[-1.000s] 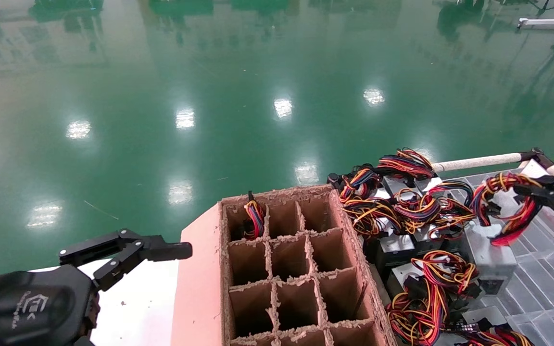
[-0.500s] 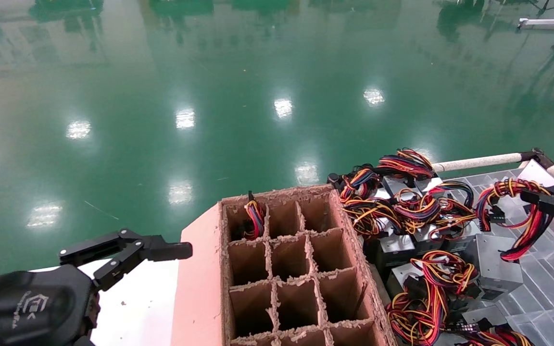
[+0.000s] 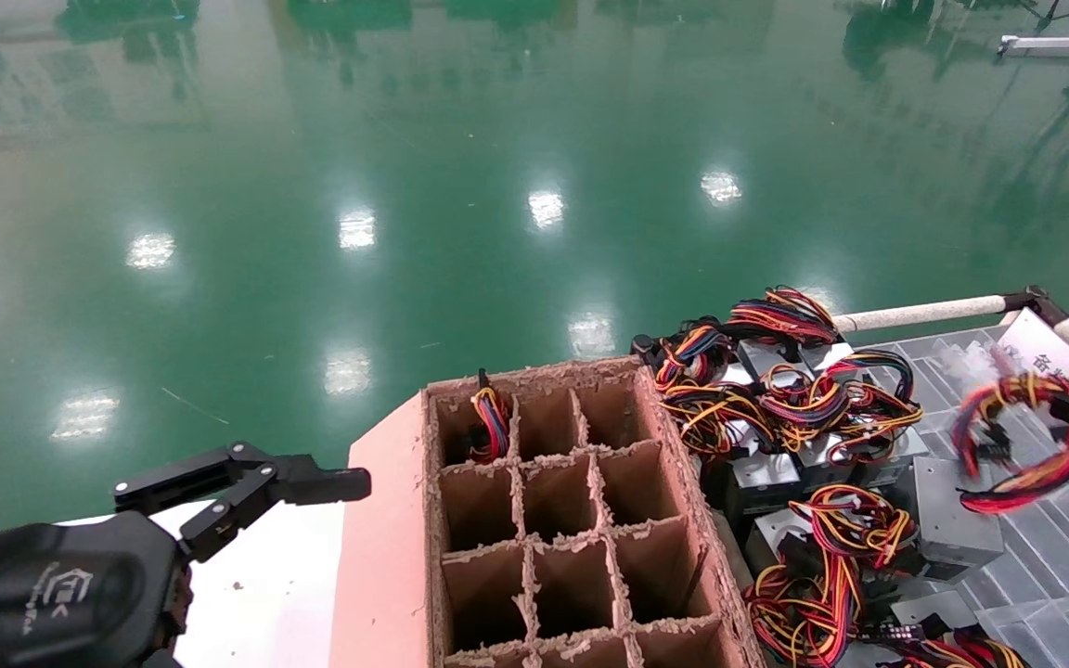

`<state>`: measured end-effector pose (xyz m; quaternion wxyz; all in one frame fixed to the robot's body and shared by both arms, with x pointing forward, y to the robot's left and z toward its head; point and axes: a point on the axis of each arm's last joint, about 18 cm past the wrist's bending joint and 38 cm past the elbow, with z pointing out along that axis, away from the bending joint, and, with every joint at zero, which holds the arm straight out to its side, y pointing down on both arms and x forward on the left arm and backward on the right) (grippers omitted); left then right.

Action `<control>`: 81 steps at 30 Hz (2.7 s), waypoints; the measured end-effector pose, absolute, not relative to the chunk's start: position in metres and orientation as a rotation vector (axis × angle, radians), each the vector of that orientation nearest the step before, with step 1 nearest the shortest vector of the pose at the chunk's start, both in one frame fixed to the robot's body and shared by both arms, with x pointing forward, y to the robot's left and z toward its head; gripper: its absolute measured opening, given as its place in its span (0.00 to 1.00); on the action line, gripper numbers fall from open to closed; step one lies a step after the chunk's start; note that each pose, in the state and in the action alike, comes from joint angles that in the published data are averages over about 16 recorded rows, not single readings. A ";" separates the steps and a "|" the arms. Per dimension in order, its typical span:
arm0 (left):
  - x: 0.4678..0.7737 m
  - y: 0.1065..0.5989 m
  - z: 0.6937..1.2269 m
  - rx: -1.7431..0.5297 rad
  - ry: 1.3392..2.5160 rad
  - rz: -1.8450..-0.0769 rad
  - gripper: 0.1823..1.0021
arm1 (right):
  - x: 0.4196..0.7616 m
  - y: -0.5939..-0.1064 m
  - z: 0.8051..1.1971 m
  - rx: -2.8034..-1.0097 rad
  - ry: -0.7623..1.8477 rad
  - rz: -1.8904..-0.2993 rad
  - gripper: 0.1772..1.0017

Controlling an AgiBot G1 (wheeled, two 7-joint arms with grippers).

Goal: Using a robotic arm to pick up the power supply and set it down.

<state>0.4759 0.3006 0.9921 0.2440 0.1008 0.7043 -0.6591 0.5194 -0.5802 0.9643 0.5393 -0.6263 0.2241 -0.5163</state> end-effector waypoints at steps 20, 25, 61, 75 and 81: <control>0.476 0.301 0.992 0.275 1.923 -1.800 1.00 | 0.500 -0.598 0.952 -1.493 0.583 -1.246 0.06; 0.476 0.301 0.992 0.275 1.923 -1.800 1.00 | 0.506 -0.595 0.948 -1.503 0.590 -1.230 0.06; 0.476 0.301 0.992 0.274 1.923 -1.800 1.00 | 0.532 -0.563 0.962 -1.500 0.522 -1.156 0.37; 0.476 0.301 0.992 0.274 1.923 -1.800 1.00 | 0.541 -0.524 0.985 -1.526 0.374 -1.093 0.76; 0.476 0.301 0.992 0.274 1.923 -1.800 1.00 | 0.543 -0.500 0.993 -1.540 0.296 -1.055 0.87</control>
